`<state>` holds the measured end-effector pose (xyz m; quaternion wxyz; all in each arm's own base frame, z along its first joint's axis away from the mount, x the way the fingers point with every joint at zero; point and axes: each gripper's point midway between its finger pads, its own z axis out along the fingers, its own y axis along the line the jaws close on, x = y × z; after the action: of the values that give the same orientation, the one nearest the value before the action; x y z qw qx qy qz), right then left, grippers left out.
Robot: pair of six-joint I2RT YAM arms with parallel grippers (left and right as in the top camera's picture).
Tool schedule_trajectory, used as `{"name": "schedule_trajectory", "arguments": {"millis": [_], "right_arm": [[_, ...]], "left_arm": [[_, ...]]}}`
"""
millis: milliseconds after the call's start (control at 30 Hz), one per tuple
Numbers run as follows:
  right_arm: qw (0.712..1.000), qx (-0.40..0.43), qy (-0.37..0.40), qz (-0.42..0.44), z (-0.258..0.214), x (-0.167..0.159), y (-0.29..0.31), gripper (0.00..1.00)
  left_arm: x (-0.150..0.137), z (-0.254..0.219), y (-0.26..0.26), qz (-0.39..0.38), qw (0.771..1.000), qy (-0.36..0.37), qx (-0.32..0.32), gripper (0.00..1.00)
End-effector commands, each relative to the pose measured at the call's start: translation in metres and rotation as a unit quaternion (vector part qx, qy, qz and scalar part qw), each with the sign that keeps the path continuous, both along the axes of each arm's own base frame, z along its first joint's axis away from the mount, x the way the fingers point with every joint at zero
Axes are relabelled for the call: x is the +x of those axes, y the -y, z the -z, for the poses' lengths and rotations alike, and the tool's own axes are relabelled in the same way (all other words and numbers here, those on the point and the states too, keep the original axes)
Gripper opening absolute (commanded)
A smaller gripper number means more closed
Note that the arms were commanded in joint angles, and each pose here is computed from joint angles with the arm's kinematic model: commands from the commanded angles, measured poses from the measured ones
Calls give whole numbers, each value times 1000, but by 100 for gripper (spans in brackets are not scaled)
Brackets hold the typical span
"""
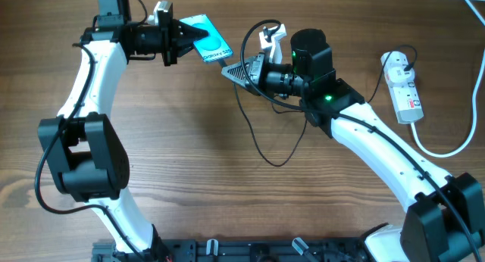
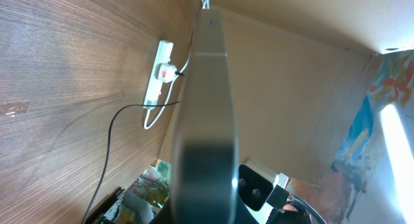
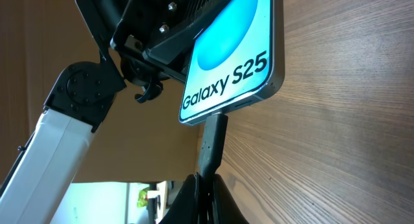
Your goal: Plug charger to phone and switch on socket
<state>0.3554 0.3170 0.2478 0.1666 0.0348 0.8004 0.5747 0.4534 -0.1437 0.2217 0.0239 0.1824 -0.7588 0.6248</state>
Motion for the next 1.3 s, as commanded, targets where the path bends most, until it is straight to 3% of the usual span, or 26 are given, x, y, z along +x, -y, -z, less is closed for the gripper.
{"name": "schedule_trajectory", "arguments": {"millis": [0,167,533,733,833,1133,1267], "right_arm": [[999,-19,7,49,14,22,4,4],[999,-18,15,33,13,18,3,4],[1000,4,23,13,3,19,9,45],[999,6,50,4,-3,24,17,58],[998,-15,68,-1,6,28,32,68],[994,-98,42,5,48,26,59,72],[990,-137,23,8,67,21,67,72]], "left_arm": [[-29,-31,40,81,995,18,-58,4],[-23,-32,30,69,996,27,-56,4],[-16,-28,19,50,997,29,-45,4],[-12,-21,18,53,993,102,-13,4],[-14,1,14,55,986,150,50,4],[-46,76,-12,133,940,171,262,4],[-40,103,-12,144,933,159,288,4]]}}
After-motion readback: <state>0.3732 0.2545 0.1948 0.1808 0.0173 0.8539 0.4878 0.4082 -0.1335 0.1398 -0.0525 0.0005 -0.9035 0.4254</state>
